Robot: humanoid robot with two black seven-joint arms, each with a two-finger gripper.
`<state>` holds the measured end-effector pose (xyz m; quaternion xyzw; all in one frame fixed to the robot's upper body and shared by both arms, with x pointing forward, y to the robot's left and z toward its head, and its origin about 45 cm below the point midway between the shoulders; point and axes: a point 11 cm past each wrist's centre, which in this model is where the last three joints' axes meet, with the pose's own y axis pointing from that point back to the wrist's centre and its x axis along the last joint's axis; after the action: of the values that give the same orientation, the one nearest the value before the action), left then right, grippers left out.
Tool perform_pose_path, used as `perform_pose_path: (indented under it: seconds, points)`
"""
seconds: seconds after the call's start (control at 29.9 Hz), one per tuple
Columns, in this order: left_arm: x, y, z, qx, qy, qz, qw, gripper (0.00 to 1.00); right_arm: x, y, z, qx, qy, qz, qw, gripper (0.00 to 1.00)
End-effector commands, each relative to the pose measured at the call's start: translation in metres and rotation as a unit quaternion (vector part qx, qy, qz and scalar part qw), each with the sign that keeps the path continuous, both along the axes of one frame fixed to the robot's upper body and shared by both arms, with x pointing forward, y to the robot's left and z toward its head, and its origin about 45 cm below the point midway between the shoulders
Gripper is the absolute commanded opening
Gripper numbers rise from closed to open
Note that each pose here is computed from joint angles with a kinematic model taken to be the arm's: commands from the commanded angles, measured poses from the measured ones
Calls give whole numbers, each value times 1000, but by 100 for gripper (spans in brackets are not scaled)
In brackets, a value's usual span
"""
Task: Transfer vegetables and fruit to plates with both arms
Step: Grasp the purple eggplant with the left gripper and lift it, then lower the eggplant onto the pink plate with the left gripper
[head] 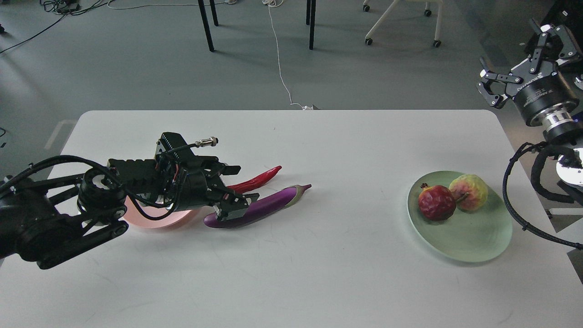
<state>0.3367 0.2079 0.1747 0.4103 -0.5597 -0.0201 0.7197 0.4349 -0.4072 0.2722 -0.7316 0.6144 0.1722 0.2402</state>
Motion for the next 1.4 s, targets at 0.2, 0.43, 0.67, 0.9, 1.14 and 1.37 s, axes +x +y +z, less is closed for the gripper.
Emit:
perform_pose_path:
  seconds: [0.2,0.43,0.67,0.9,1.14,1.37]
  points:
    - [-6,-11,-41,42,2,-23,999,67,-20,-20,-26,71,4,-40,997,99]
    - [-10,-3,-60,51,21,-7,998,24,-20,-20,-25,73,1,-42,996,99]
    - [-4,-6,-43,18,-9,-6,1000,12,-18,-12,-29,83,2,-40,996,99]
    - [10,59,16,-51,-37,87,994,12,-15,-13,-23,89,-8,-44,995,99]
    - [5,156,3,18,-14,193,981,13,-13,-15,-22,90,-10,-47,995,99]
    - [-15,185,-25,48,18,224,973,20,-11,-3,-26,97,-8,-39,994,99]
